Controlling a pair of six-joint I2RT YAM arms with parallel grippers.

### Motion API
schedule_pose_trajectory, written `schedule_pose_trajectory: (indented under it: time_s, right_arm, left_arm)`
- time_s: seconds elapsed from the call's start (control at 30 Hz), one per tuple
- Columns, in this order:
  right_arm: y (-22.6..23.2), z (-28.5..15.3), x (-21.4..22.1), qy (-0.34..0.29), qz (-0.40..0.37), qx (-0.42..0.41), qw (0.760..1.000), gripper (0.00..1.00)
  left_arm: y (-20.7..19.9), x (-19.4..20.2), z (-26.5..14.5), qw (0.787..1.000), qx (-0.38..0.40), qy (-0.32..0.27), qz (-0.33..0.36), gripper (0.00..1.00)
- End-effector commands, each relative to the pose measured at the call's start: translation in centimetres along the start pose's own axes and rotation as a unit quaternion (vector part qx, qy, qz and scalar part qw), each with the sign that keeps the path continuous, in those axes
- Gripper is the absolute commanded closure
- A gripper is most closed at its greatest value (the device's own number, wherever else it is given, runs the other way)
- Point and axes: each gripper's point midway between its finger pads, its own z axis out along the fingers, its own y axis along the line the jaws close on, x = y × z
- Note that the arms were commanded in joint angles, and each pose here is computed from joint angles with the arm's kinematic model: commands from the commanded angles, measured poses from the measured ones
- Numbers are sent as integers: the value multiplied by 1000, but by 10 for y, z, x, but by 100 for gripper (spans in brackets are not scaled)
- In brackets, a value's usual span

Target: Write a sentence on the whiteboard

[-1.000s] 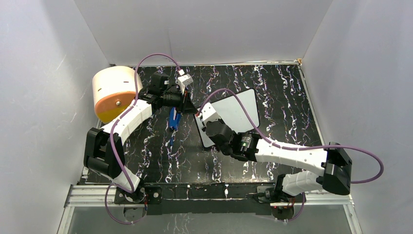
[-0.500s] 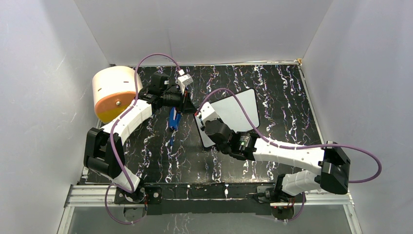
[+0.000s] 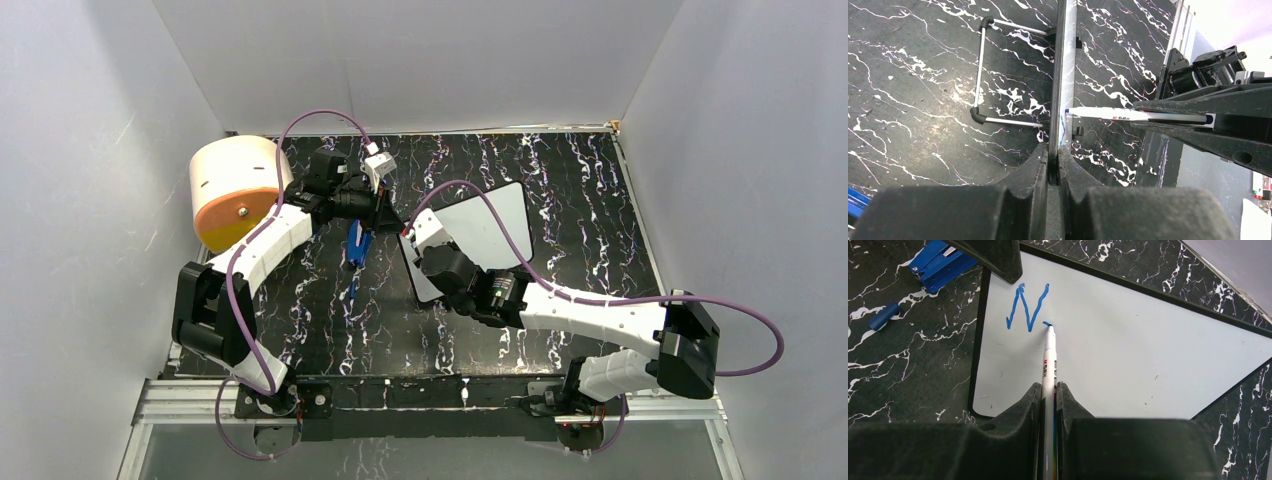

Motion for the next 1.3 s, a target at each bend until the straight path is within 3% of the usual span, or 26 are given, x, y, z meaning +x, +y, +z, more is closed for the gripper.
schedule_pose_trajectory:
  time_s: [0.0, 1.27]
  right_arm:
    - [-15, 0, -10, -11, 19, 28, 999, 100]
    - [-8, 3, -39, -55, 30, 8, 998, 100]
  left_arm:
    - [-4, 4, -2, 1000, 0, 4, 14, 100]
    - [-5, 3, -3, 1000, 2, 3, 16, 100]
